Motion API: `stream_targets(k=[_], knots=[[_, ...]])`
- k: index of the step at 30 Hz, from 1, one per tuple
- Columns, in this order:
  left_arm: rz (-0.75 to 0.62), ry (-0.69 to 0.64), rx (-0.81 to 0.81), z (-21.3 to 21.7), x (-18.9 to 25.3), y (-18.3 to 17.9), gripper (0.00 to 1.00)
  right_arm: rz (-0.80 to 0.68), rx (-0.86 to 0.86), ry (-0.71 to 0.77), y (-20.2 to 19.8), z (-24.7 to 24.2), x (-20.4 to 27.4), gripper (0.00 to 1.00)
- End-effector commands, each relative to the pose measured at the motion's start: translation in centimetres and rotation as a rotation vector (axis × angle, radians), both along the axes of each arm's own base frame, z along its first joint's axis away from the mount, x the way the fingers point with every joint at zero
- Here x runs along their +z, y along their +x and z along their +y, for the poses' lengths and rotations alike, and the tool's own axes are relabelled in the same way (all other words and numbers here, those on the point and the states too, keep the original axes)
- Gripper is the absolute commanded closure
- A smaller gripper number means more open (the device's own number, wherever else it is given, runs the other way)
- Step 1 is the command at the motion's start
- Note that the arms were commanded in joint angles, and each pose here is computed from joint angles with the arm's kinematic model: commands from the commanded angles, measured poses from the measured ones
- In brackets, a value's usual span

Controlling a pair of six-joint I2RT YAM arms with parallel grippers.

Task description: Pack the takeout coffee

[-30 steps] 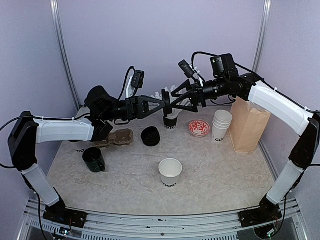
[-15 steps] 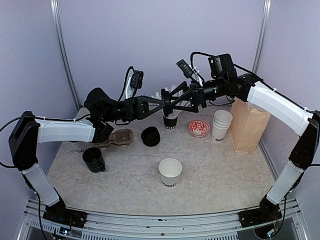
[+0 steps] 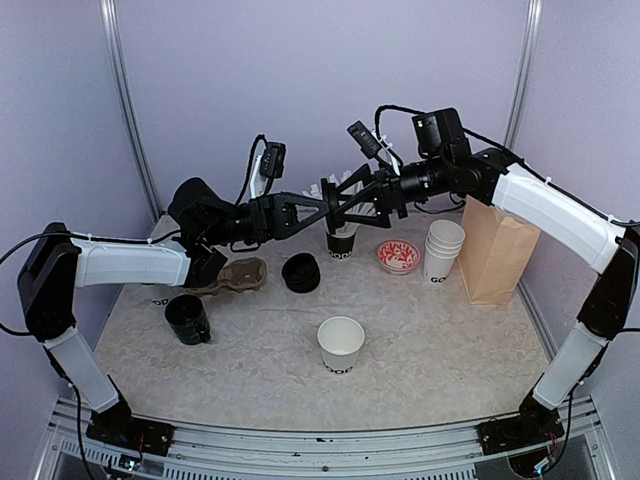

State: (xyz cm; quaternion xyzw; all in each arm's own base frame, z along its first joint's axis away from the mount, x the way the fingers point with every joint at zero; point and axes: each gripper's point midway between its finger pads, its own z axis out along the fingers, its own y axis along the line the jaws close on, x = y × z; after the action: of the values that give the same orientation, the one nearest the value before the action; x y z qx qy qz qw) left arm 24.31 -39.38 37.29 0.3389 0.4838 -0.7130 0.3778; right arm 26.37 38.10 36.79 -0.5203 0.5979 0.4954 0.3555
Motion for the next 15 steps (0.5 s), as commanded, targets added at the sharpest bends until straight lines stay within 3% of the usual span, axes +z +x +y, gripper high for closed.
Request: stream_targets(k=[1, 12, 15], knots=[[0.009, -0.019, 0.027, 0.0, 0.1, 0.4, 0.91, 0.000, 0.039, 0.010, -0.9, 0.9, 0.1, 0.12], [0.026, 0.004, 0.033, -0.2, -0.7, 0.8, 0.89, -0.005, 0.034, 0.004, -0.6, 0.9, -0.3, 0.29], [0.069, 0.057, 0.083, -0.5, -1.6, 2.1, 0.71, -0.015, 0.016, -0.011, -0.3, 0.8, -0.7, 0.29]])
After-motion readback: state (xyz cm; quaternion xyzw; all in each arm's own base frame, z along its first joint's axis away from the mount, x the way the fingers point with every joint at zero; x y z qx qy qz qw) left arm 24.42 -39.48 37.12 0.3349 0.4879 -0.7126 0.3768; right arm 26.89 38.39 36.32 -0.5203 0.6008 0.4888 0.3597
